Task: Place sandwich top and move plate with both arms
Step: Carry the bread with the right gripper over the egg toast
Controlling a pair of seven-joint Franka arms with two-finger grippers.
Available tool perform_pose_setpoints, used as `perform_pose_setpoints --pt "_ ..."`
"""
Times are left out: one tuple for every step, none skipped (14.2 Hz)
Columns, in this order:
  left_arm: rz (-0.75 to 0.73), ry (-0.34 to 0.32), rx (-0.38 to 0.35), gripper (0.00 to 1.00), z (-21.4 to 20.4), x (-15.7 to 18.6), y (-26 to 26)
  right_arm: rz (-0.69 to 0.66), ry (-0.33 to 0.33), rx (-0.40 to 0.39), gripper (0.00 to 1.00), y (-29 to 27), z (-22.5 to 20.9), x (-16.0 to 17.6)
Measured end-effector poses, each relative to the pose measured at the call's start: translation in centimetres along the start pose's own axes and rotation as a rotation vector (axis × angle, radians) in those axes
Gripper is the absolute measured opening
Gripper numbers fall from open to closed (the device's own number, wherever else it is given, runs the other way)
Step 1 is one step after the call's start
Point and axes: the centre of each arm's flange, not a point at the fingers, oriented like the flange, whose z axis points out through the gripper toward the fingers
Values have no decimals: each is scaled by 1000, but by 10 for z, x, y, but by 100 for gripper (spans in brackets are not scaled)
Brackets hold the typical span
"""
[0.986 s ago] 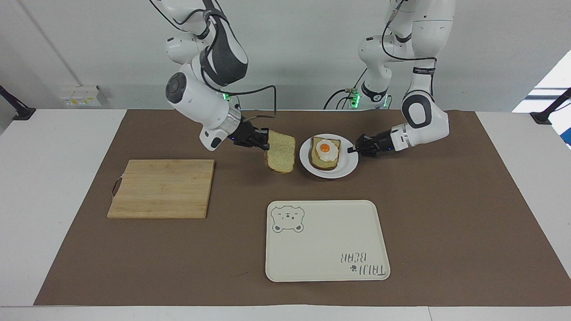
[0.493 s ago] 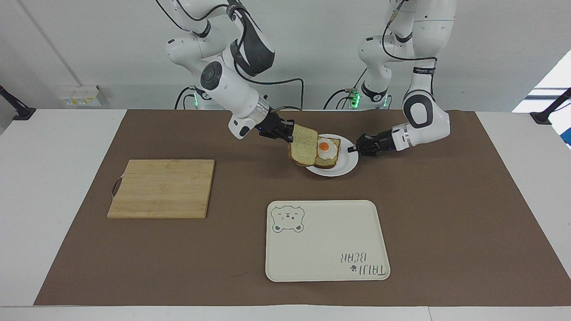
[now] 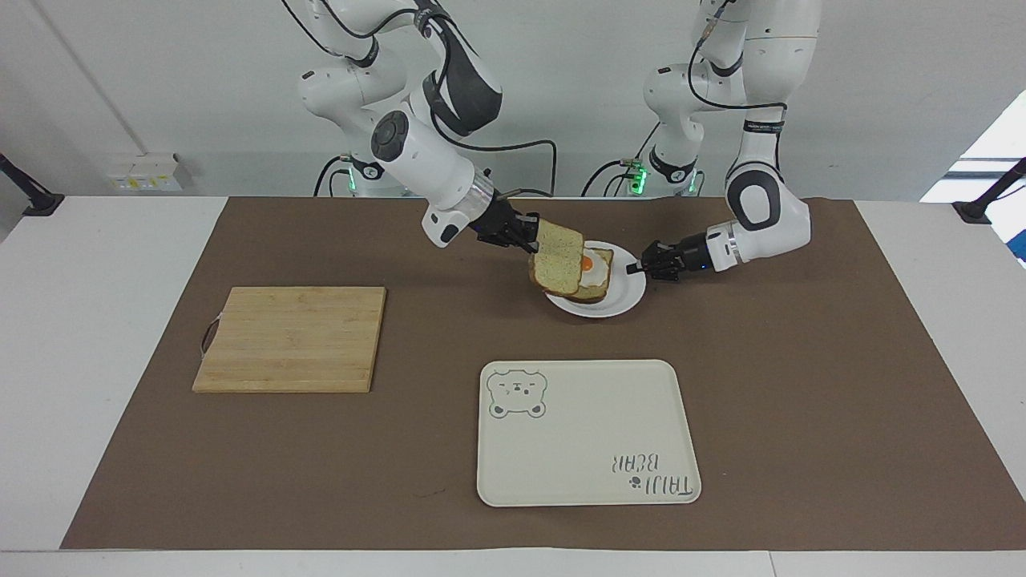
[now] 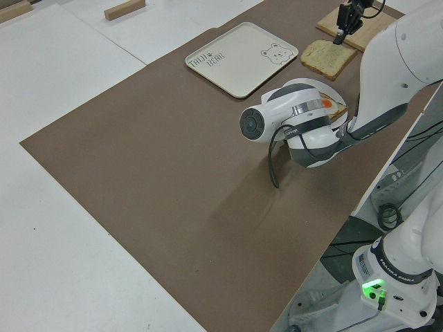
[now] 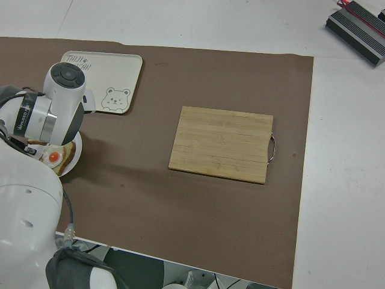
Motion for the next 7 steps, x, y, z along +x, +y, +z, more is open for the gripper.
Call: perform_pose_setpoints --pt "-7 0 0 5 0 0 0 -9 -9 -6 5 -2 8 -5" --pt "-10 0 0 5 0 0 0 -20 -15 -12 5 0 12 -8" --pt "-13 0 0 5 0 0 0 -38 -23 -14 5 3 16 -9" --pt "-19 -1 0 5 0 0 0 -65 -36 -10 5 6 22 -11" --pt "-27 -1 0 5 0 0 0 -102 -44 -9 5 10 31 -14" --pt "-33 -1 0 5 0 0 0 -130 -39 -12 5 14 41 -17" --pt "-38 -1 0 5 0 0 0 -152 -27 -21 5 18 51 -20"
